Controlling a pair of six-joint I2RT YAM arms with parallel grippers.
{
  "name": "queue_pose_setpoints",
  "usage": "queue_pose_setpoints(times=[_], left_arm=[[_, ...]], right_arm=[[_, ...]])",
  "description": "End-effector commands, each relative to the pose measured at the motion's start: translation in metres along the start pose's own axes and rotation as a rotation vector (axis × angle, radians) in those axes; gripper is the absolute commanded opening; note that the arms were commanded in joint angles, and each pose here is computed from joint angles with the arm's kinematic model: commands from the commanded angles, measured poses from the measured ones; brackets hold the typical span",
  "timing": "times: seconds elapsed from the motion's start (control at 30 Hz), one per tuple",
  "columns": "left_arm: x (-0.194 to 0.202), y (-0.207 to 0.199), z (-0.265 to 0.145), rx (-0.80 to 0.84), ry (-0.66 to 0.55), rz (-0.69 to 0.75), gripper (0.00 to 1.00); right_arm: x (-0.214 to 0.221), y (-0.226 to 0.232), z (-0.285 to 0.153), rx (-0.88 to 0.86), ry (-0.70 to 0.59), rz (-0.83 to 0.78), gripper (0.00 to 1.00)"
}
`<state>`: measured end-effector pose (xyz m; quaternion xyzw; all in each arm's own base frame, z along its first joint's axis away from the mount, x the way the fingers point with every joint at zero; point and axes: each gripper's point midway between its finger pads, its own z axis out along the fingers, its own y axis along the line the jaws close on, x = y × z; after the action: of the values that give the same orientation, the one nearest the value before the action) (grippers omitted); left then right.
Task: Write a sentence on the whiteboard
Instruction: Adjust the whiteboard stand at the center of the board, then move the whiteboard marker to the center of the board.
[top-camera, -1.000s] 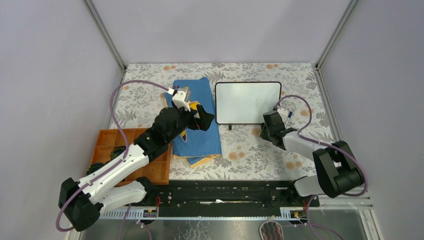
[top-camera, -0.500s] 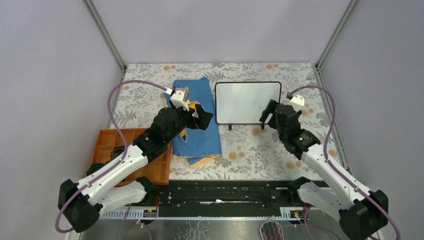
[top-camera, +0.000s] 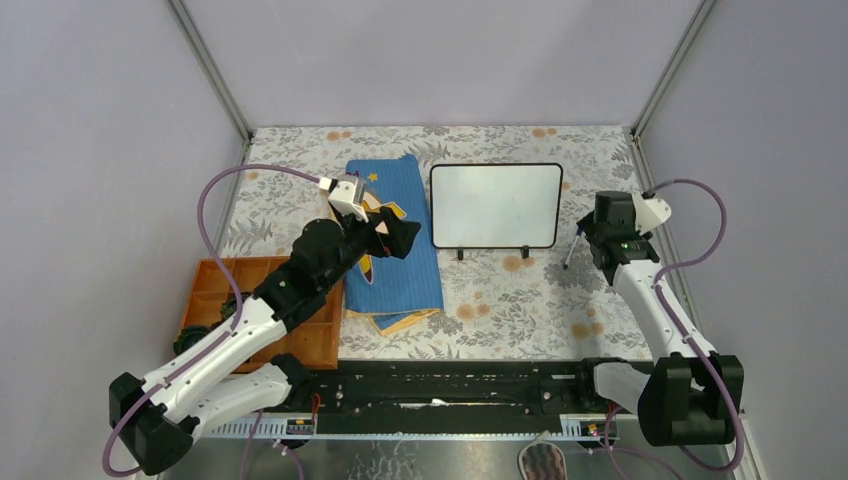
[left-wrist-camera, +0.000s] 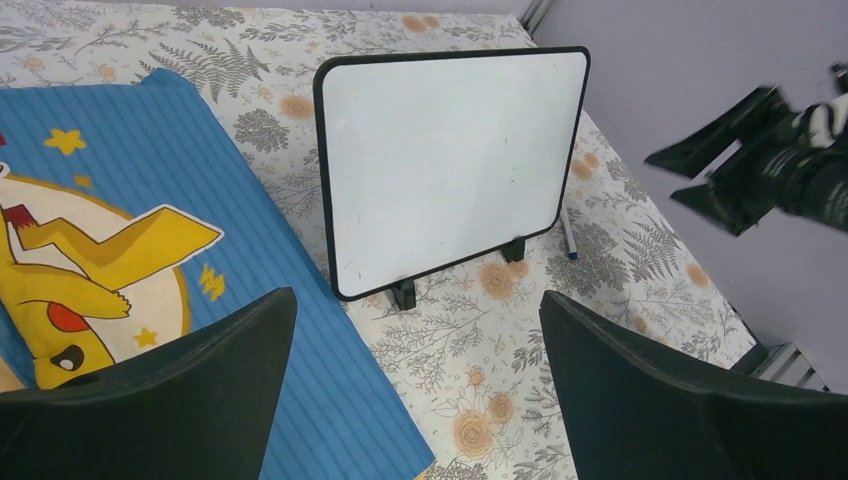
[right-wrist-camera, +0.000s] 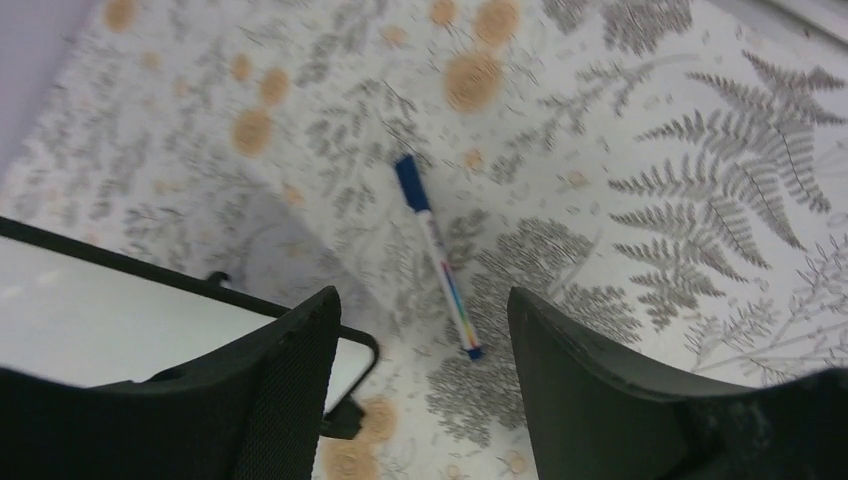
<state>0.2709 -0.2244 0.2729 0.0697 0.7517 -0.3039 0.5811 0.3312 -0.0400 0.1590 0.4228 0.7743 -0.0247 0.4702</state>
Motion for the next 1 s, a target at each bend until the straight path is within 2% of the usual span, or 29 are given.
queue_pose_setpoints(times=[0.0, 0.2, 0.4, 0.67, 0.97], left_arm=[[-0.018, -0.010, -0.004, 0.031, -0.051, -0.005, 0.99], [-0.020, -0.013, -0.007, 0.043, -0.052, -0.013, 0.99], [-0.020, -0.015, -0.008, 0.048, -0.054, -0.014, 0.99], [-0.020, -0.015, -0.008, 0.048, -0.057, -0.013, 0.99], [-0.018, -0.014, -0.007, 0.039, -0.050, -0.007, 0.99]], right_arm=[[0.016, -0.011, 0.011, 0.008, 0.027, 0.032, 0.66], [0.039, -0.010, 0.038, 0.049, 0.120, 0.010, 0.62], [0.048, -0.017, 0.067, 0.119, 0.159, -0.003, 0.59], [0.073, -0.016, 0.080, 0.084, 0.219, -0.018, 0.57], [0.088, -0.020, 0.095, 0.121, 0.261, -0.044, 0.55]])
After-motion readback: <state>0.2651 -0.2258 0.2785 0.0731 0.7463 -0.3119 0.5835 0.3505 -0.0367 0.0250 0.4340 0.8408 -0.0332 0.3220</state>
